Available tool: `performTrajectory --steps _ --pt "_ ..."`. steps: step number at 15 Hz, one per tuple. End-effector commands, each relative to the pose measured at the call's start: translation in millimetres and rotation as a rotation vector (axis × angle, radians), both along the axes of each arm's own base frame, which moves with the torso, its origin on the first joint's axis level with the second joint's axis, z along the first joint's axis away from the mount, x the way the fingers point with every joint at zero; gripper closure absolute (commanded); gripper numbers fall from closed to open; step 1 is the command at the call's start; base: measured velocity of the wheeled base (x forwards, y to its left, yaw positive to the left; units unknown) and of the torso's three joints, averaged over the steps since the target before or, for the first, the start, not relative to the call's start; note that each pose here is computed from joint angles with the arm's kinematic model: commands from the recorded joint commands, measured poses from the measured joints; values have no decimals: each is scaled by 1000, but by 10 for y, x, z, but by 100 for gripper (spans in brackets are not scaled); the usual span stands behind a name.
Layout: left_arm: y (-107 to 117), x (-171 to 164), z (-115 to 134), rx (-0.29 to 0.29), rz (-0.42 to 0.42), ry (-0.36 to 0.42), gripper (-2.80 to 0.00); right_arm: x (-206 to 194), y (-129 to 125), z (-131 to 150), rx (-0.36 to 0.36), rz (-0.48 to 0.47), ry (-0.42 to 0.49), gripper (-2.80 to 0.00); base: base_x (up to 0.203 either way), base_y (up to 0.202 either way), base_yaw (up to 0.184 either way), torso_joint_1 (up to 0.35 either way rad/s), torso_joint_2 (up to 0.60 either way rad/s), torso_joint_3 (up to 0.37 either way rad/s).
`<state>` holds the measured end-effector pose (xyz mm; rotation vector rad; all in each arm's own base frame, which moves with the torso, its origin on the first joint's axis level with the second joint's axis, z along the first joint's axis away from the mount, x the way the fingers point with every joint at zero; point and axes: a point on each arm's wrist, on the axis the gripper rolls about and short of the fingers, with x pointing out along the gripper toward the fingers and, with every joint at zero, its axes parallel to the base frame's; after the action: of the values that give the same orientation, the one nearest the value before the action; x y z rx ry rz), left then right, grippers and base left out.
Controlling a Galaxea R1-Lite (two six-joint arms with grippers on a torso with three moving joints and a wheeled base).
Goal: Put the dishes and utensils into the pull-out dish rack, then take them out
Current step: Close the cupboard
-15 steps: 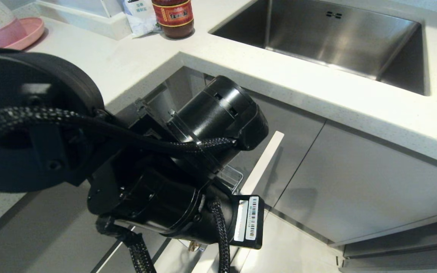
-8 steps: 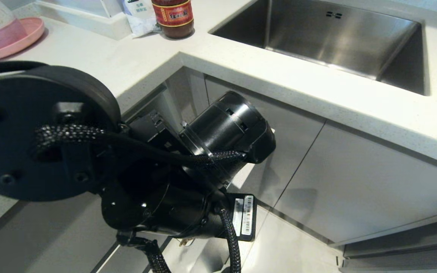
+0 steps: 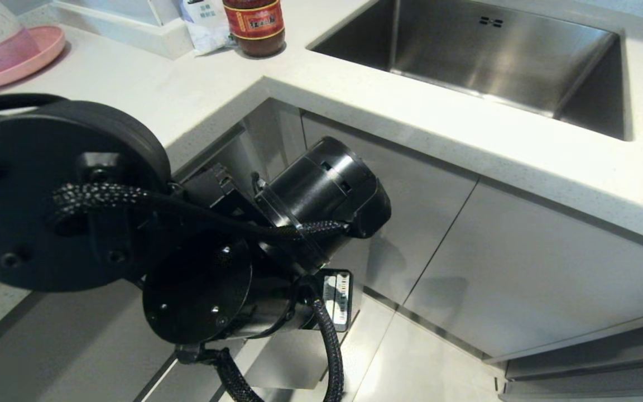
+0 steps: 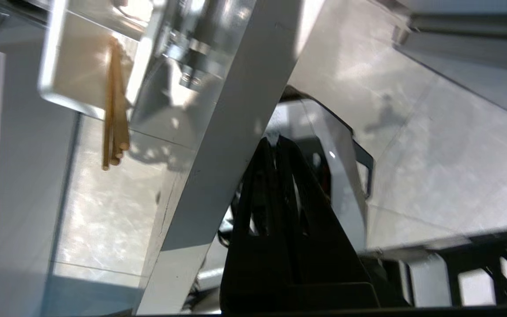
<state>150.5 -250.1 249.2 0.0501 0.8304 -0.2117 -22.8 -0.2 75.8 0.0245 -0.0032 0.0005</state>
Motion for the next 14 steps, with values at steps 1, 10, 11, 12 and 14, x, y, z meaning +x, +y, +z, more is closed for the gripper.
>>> performTrajectory --steps 1,10,11,12,14 --pt "60 50 8 22 51 -34 0 -2 0 -5 0 1 -3 0 0 0 0 0 0 0" --pt "411 390 87 95 217 -118 0 -1 0 -5 0 1 -1 0 0 0 0 0 0 0" --pt "446 425 85 102 230 -118 0 -1 0 -5 0 0 -2 0 0 0 0 0 0 0" --pt "493 474 85 112 245 -117 0 -1 0 -5 0 0 -2 0 0 0 0 0 0 0" --pt "556 531 95 122 265 -120 0 -1 0 -5 0 1 -2 0 0 0 0 0 0 0"
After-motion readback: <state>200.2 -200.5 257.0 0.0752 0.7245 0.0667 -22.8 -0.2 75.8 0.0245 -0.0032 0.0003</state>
